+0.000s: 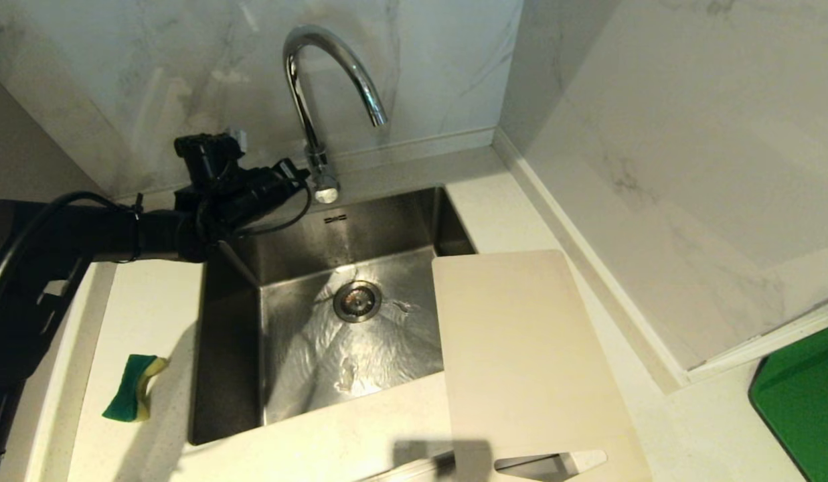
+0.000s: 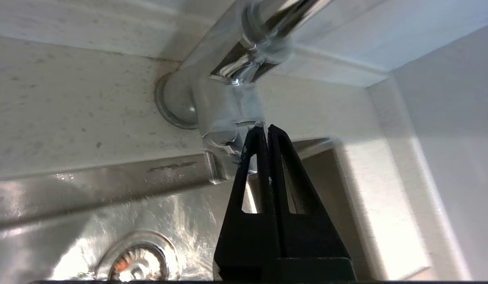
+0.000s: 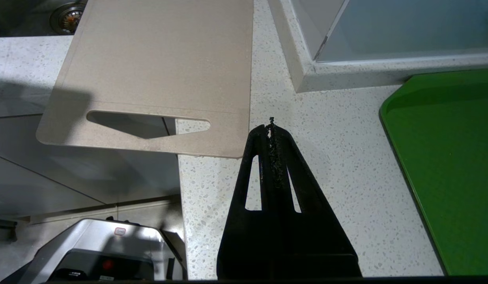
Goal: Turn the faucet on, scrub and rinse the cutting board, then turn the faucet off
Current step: Turn off the tap
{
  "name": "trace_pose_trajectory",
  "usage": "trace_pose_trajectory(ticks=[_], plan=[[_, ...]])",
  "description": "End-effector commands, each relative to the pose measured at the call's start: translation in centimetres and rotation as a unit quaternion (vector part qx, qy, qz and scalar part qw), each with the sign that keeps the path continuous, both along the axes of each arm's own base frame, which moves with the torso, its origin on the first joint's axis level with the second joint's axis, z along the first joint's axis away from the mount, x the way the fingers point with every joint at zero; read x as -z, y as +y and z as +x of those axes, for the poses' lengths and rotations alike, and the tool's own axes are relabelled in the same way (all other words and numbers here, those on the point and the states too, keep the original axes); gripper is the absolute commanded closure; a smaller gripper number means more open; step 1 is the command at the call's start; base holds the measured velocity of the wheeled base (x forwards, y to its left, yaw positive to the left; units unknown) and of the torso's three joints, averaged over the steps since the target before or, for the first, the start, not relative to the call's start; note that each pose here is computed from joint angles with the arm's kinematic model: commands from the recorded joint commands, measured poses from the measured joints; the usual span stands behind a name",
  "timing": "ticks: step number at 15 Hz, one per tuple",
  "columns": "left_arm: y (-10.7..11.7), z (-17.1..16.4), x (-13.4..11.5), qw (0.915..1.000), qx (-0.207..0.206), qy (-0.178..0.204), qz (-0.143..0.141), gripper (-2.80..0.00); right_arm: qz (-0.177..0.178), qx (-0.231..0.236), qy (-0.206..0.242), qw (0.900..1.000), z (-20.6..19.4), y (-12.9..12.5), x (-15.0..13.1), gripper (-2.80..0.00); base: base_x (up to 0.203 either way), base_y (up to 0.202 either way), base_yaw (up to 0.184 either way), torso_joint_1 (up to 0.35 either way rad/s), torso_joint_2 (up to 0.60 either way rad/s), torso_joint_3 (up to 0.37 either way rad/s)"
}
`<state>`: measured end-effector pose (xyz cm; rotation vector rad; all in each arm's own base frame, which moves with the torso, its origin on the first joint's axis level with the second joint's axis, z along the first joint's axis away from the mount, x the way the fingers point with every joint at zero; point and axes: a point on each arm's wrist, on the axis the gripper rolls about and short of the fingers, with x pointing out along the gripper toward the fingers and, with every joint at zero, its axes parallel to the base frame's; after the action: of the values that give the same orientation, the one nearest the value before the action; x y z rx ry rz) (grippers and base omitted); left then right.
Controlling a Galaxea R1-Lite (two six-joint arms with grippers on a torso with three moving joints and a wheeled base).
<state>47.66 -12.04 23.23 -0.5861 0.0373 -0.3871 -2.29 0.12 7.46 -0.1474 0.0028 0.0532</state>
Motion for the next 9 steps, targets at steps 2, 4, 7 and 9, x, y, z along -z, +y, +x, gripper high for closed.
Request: trace_pose_trajectory(ticks=[2, 4, 7, 9], plan=[[-1.2, -5.0, -5.1, 0.9993, 0.029, -0.021, -0.010, 0.00, 0.000, 0.000, 0.001, 1.000, 0.0, 0.0, 0.0, 0.00, 0.000, 0.000, 0.000, 0.000, 0.00, 0.000], [-0.7, -7.4, -6.6, 0.9995, 0.031, -0.011, 0.000, 0.00, 0.000, 0.000, 0.001, 1.000, 0.0, 0.0, 0.0, 0.00, 0.000, 0.000, 0.000, 0.000, 0.00, 0.000], [2.1, -10.3, -6.9, 0.9969, -0.003, -0.002, 0.079, 0.00, 0.001, 0.000, 0.001, 1.000, 0.0, 0.0, 0.0, 0.00, 0.000, 0.000, 0.000, 0.000, 0.00, 0.000], [5.2, -12.5, -6.5, 0.9869, -0.055, 0.002, 0.151, 0.00, 0.009, 0.001, 0.001, 1.000, 0.0, 0.0, 0.0, 0.00, 0.000, 0.000, 0.000, 0.000, 0.00, 0.000]])
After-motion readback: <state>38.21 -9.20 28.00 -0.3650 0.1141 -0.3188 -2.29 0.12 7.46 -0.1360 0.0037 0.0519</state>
